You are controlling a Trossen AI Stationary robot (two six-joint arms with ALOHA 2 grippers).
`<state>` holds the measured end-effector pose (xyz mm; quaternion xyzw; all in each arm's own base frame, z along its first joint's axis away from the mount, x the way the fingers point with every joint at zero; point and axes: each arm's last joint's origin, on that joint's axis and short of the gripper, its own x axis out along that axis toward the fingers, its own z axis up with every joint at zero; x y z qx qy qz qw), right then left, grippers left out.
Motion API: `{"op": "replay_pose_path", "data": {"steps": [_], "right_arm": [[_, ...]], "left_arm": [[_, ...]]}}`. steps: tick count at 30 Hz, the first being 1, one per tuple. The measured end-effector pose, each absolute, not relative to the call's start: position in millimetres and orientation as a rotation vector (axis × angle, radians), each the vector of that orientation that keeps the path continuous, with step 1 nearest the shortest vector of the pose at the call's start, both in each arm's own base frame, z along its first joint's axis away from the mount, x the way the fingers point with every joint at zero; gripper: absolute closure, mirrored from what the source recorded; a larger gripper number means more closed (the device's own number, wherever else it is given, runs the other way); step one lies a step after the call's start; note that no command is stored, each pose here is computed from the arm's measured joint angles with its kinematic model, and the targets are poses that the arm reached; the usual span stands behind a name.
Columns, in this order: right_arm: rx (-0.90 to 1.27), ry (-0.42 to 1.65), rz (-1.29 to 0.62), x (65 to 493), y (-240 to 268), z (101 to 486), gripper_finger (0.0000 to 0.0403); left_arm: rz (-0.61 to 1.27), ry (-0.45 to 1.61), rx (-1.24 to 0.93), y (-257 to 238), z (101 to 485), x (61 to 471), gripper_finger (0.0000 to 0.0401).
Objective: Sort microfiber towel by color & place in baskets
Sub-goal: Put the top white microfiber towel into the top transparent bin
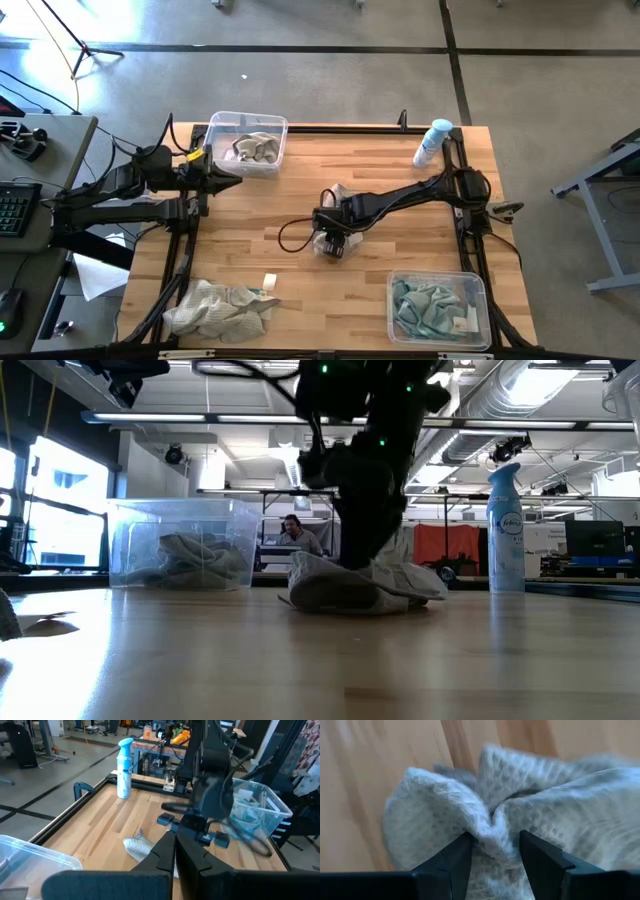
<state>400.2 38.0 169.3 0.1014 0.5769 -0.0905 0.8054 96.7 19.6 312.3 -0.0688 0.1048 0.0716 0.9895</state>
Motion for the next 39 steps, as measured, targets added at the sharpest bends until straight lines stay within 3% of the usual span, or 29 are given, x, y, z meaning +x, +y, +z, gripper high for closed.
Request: {"op": "replay_pose_path", "data": {"steps": [5,11,15,22,26,33,39], "right_arm": [[0.248,1.288,-0.228,401.8,38.3,147.7,0.0266],[0.294,1.294,-0.273,401.5,38.2,149.2,0.0385],[0.257,1.295,-0.367,393.9,35.1,174.8,0.0375],[0.158,1.061,-0.461,375.3,27.5,271.2,0.0395],[0.127,0.860,-0.491,360.8,20.5,327.1,0.0392],[0.044,0.631,-0.464,361.1,5.2,378.4,0.0398],[-0.028,0.541,-0.417,377.6,-0.6,390.1,0.0400]], "left_arm": [[0.171,0.204,-0.167,20.3,312.6,96.6,0.0401],[0.254,0.193,-0.215,22.7,312.6,96.7,0.0390],[0.253,0.214,-0.223,23.5,310.9,100.7,0.0349],[0.241,0.238,-0.198,28.3,314.9,123.3,0.0237],[0.228,0.203,-0.140,32.8,333.9,143.1,0.0195],[0.203,0.229,0.005,44.2,369.3,193.9,0.0176],[0.131,0.254,0.021,48.6,388.9,238.3,0.0176]]}}
